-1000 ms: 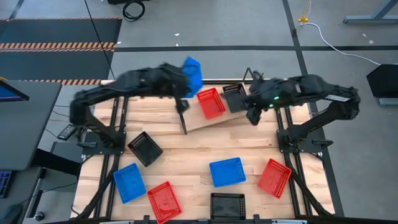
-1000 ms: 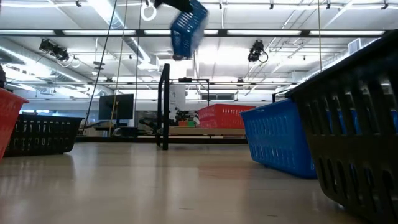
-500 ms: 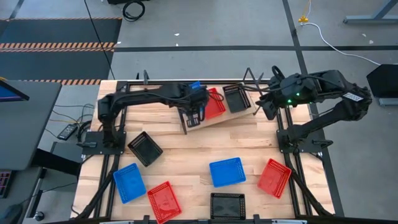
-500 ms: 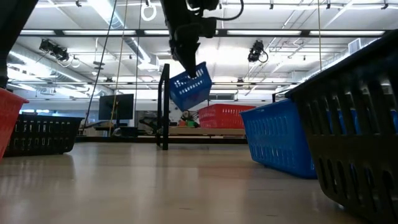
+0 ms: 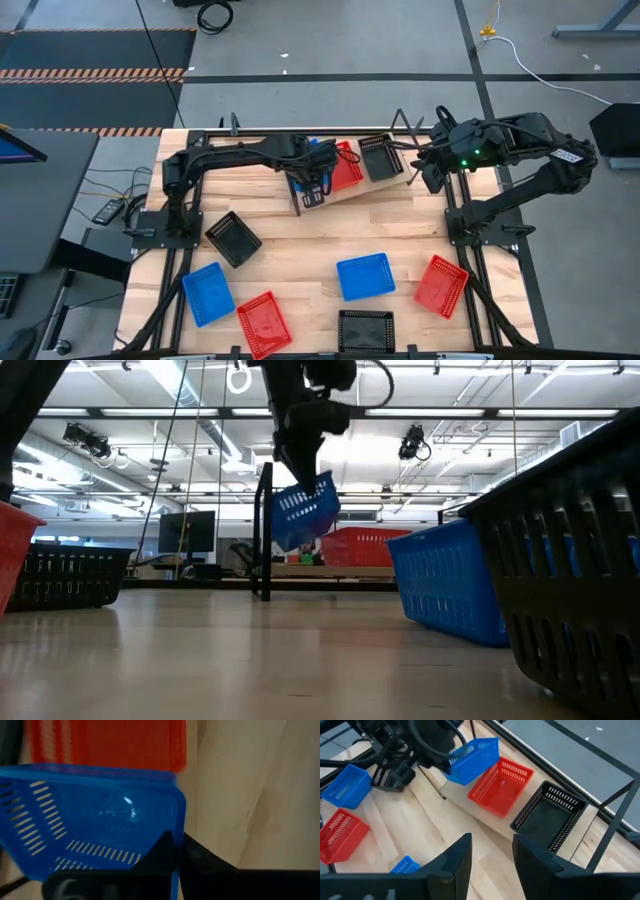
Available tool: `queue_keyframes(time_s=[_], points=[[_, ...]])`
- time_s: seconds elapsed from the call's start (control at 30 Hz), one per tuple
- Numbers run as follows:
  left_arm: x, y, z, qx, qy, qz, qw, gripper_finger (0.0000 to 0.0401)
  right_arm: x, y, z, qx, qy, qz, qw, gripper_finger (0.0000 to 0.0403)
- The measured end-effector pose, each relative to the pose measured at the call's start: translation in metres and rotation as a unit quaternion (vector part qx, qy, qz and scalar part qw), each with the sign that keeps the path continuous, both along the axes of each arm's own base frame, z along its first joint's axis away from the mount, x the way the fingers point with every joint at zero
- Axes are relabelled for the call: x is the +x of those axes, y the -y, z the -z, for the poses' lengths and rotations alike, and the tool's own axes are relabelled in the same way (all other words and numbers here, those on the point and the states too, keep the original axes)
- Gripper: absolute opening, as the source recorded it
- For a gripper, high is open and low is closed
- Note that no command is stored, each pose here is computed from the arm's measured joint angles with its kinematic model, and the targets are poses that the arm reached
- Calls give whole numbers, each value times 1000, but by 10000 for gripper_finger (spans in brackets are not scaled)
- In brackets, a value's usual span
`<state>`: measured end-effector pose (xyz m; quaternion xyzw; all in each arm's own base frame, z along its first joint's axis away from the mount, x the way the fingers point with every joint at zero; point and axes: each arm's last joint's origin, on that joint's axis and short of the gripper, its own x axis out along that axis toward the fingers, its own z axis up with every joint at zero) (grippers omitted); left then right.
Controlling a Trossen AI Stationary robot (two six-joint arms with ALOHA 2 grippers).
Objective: Stack baskets on shelf by color
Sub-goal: Put the top blue bin on the shelf
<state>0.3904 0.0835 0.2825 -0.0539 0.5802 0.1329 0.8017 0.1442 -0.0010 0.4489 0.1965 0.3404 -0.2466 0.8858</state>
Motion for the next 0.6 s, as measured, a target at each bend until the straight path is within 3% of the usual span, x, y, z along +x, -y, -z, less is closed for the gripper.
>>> queue_keyframes(time_s=[0.2, 0.6], points=[[7, -1, 25, -31, -41, -17, 999, 13, 0, 0, 0, 4, 1, -2, 1000, 146], [9, 0, 26, -27, -37, 14, 999, 18, 0, -1, 0, 12, 1, -8, 1000, 146]])
